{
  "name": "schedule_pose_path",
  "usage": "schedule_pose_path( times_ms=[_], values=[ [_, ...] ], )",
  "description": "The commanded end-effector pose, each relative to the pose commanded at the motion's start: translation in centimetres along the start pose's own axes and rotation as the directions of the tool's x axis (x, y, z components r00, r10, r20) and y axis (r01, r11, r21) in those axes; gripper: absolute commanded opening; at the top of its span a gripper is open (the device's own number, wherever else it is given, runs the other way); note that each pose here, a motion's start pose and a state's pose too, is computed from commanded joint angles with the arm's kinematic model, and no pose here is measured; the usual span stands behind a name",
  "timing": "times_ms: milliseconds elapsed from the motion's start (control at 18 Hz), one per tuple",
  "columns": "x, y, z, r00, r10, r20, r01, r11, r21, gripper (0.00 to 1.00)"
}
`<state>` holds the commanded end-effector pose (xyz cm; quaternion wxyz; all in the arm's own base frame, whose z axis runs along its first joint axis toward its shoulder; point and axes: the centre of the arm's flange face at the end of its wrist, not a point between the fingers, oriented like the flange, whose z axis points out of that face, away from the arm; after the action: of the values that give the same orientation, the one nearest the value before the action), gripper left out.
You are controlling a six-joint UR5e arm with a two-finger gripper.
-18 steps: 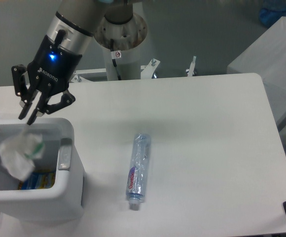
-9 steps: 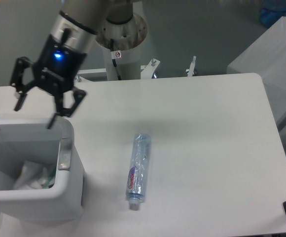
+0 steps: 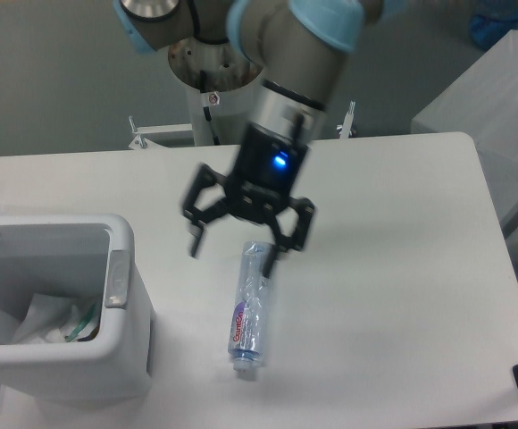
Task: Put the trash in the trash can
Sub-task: 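Move the gripper to the clear water bottle and lower it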
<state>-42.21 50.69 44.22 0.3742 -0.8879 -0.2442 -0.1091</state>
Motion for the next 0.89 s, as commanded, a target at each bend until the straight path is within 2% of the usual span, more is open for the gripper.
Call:
schedule_pose_path(
  times_ms=[111,167,389,667,889],
  values=[
    [-2.2,0.3,2.2,0.993,0.021,0.117,-0.014,0.998,-0.06,1.0],
    [-2.3,0.6,4.2,0.99,0.045,0.132,-0.033,0.995,-0.098,1.0],
    [-2.7,1.5,9.0,0.986,0.077,0.147,-0.049,0.982,-0.182,1.0],
    [-2.6,2.9,12.4,0.979,0.102,0.174,-0.057,0.968,-0.245,1.0],
    [-1.1,4.2,14.9,0.981,0.116,0.158,-0.069,0.959,-0.276,1.0]
  ],
)
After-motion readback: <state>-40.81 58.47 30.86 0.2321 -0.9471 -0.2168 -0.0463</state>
